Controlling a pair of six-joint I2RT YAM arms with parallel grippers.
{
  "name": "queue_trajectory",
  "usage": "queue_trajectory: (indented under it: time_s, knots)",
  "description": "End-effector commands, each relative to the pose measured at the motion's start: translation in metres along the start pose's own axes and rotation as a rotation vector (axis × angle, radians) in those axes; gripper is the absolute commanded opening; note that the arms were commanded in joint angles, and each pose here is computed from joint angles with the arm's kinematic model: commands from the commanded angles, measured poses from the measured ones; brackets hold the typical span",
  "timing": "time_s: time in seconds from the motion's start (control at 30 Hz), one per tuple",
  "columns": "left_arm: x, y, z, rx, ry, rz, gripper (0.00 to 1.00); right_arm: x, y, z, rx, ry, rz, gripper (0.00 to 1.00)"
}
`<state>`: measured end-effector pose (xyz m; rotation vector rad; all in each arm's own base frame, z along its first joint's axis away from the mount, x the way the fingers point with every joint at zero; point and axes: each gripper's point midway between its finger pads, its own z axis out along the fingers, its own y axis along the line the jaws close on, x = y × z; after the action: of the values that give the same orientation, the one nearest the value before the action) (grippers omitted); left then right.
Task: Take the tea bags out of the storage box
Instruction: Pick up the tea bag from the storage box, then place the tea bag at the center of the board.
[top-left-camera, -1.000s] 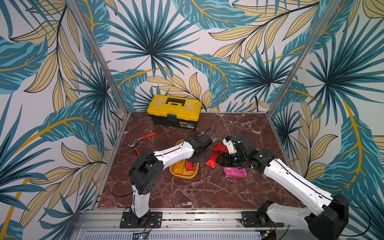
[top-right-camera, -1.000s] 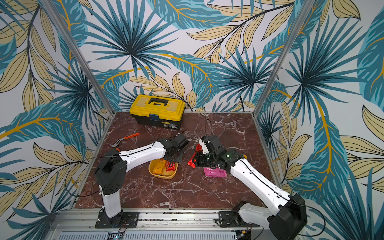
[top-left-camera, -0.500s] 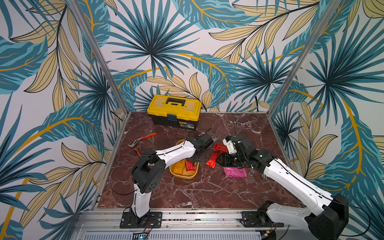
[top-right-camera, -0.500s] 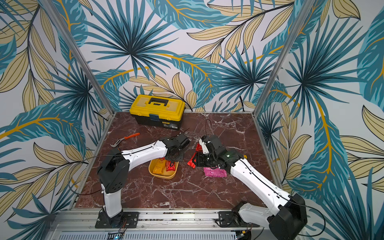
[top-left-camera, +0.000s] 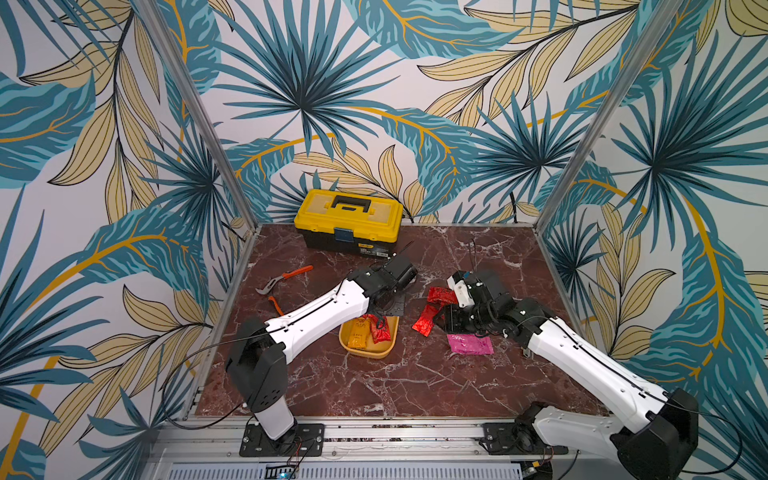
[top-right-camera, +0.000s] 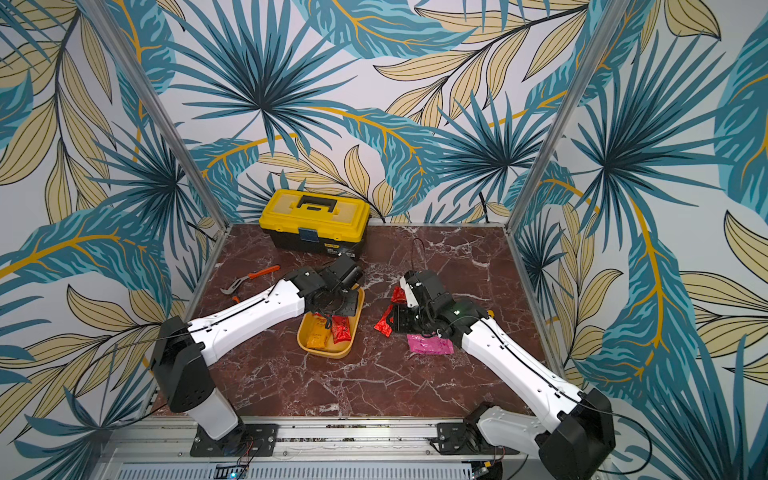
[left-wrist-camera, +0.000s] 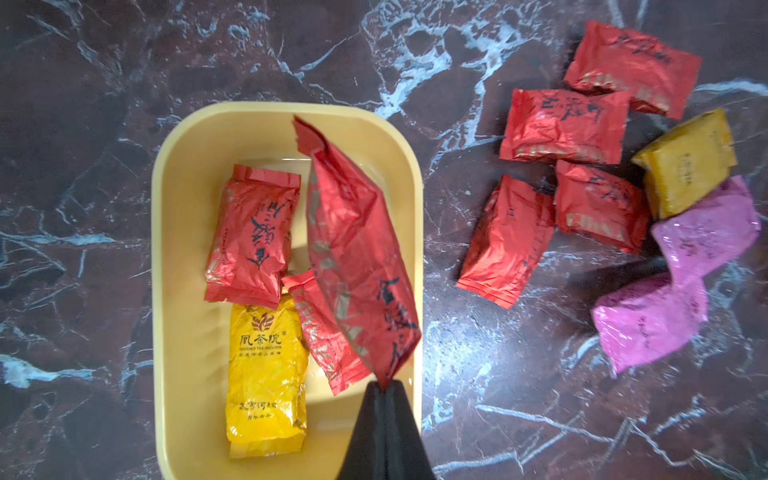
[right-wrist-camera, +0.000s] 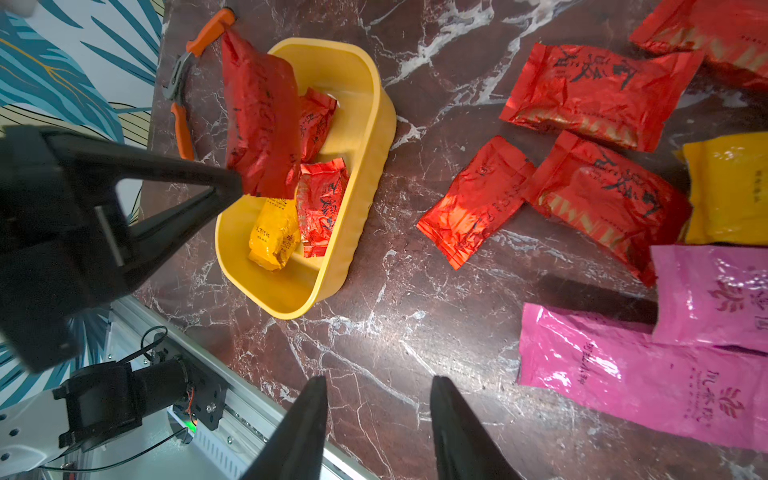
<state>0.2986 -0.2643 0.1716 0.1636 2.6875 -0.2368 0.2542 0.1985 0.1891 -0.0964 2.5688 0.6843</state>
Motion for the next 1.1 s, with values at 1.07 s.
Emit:
queue_trajectory:
  time_s: [1.07]
  knots:
    - [0.082,-0.150,0.064,0.342,0.242,0.205,0.00,0.033,-0.084,-0.044,0.206,-0.074,0.101,0.47]
